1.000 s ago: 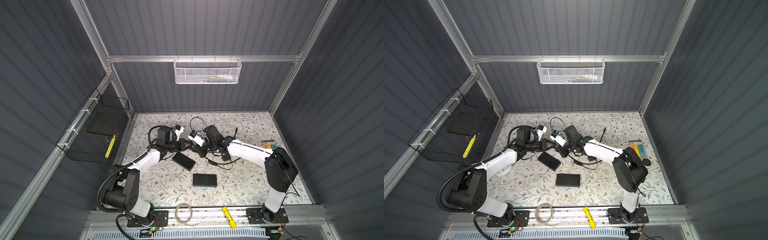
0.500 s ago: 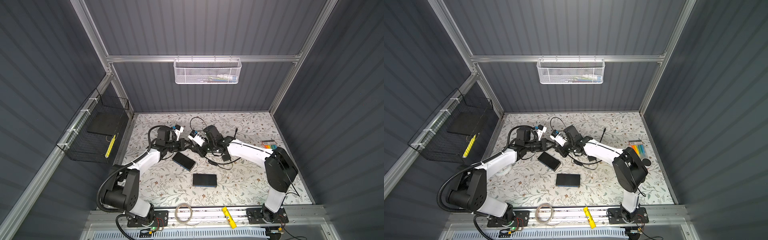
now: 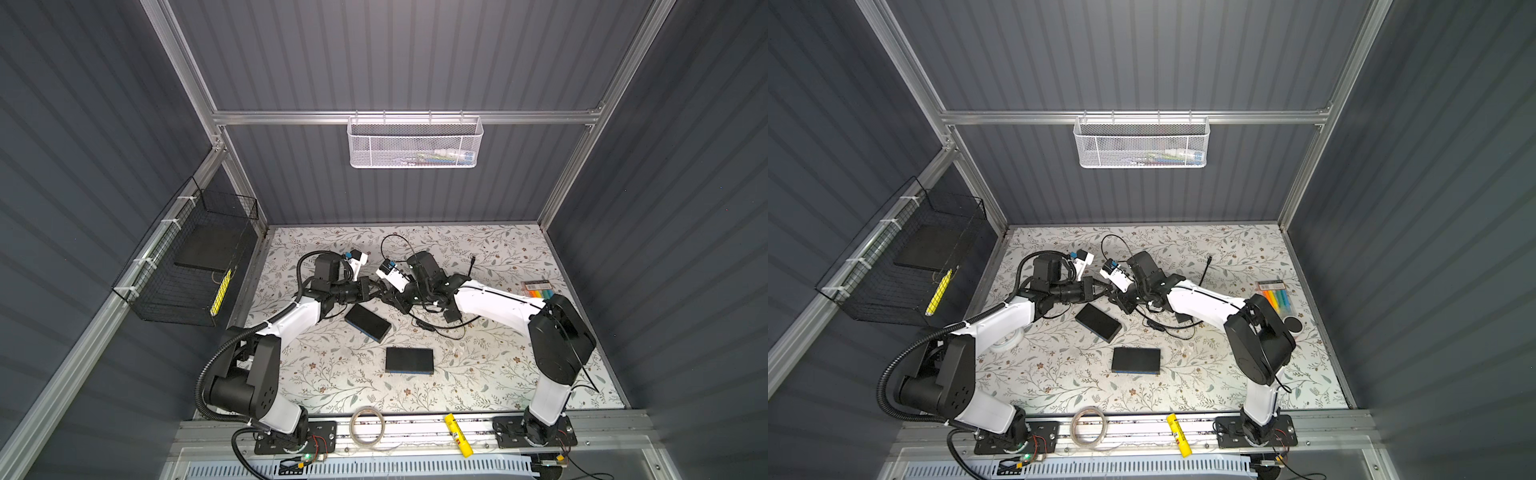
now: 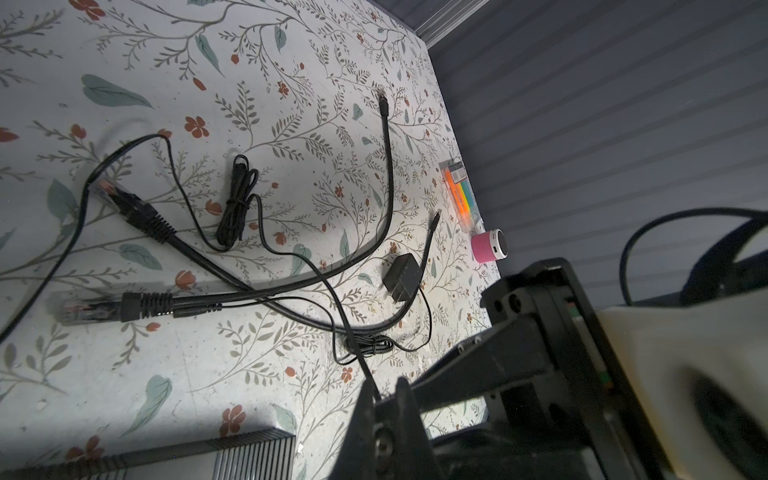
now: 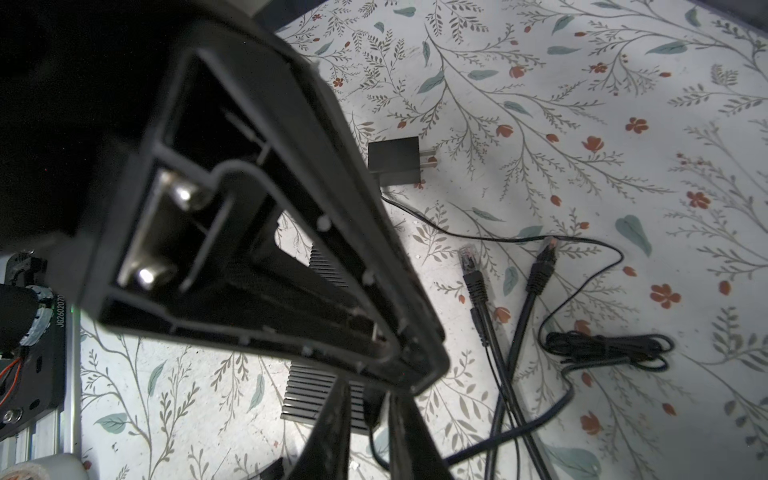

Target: Insert the plug into the switch port

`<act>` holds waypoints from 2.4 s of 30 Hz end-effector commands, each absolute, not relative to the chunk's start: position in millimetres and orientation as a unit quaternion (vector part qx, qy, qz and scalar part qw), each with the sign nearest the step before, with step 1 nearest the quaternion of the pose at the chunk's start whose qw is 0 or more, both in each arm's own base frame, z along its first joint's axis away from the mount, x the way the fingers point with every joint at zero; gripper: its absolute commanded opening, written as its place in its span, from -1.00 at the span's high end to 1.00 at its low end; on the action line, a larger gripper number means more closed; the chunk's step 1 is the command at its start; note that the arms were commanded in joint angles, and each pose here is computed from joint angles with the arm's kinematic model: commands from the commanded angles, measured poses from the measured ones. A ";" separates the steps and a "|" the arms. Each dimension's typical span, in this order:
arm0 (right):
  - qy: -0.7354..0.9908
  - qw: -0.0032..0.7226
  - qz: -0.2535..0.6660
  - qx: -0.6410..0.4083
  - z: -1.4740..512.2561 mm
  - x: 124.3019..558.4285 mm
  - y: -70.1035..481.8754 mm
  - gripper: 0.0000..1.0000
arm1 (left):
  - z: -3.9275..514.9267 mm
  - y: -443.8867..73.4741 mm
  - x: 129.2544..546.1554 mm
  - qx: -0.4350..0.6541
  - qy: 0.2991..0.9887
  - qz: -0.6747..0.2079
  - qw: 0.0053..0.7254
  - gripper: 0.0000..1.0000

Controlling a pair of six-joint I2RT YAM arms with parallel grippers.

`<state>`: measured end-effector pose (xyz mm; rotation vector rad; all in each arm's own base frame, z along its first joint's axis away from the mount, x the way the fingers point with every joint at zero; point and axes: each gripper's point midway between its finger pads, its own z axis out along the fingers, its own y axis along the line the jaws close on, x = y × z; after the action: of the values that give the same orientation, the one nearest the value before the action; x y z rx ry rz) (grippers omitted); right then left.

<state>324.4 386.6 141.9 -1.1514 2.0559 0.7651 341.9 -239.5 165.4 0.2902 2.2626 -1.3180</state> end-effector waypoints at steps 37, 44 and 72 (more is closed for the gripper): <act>0.838 0.108 0.216 -0.489 45.2 239.5 348.1 1.00 | 115.1 -134.6 364.6 -0.055 0.899 -0.348 0.261 0.24; 0.844 0.096 0.217 -0.481 29.6 237.1 356.2 1.00 | 87.2 -132.8 357.5 -0.066 0.910 -0.339 0.230 0.25; 0.854 0.073 0.190 -0.479 12.4 244.6 362.7 1.00 | 54.4 -141.4 347.8 -0.068 0.912 -0.358 0.186 0.19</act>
<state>249.5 362.9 17.7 -1.4163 2.5325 0.5918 355.0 -136.9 65.5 -0.2005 2.5417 -0.9807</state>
